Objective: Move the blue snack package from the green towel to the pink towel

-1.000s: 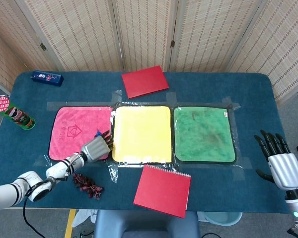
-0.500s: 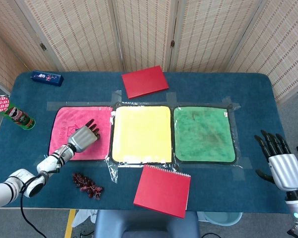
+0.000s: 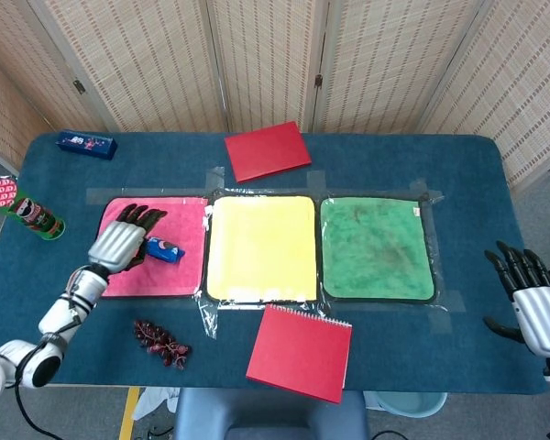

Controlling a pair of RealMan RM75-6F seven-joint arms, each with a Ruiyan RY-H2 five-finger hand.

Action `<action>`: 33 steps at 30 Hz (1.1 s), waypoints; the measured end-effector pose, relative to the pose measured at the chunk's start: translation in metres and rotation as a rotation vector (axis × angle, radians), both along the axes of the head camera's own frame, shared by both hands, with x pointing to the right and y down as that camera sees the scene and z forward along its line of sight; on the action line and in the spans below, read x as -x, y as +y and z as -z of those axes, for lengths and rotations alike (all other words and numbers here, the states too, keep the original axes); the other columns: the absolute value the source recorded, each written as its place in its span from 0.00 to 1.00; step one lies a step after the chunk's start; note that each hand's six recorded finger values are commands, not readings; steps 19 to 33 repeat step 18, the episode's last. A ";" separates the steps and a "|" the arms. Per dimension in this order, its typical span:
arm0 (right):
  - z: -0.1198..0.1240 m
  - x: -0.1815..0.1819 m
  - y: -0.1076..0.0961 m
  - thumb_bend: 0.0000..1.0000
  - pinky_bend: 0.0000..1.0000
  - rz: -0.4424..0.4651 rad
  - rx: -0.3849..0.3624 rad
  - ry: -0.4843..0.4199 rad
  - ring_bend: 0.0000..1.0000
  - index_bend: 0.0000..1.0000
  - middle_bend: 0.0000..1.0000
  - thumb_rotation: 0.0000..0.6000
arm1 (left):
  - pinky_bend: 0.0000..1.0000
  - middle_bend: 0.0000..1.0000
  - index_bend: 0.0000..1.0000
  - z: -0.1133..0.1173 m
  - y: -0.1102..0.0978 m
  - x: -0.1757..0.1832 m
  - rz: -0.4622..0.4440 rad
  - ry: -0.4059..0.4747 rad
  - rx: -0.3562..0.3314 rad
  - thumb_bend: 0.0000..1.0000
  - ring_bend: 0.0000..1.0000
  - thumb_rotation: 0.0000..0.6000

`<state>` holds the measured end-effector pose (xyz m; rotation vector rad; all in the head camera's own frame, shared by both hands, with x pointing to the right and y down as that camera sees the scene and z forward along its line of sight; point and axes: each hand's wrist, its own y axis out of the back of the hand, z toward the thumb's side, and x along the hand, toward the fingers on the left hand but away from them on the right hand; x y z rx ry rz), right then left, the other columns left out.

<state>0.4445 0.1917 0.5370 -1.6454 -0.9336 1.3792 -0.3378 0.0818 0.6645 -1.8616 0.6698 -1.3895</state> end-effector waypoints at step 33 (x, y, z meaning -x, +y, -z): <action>-0.001 0.000 0.015 0.18 0.00 -0.038 0.046 -0.067 0.00 0.00 0.00 1.00 | 0.00 0.11 0.14 0.088 0.105 0.111 0.453 -0.002 -0.156 0.84 0.08 1.00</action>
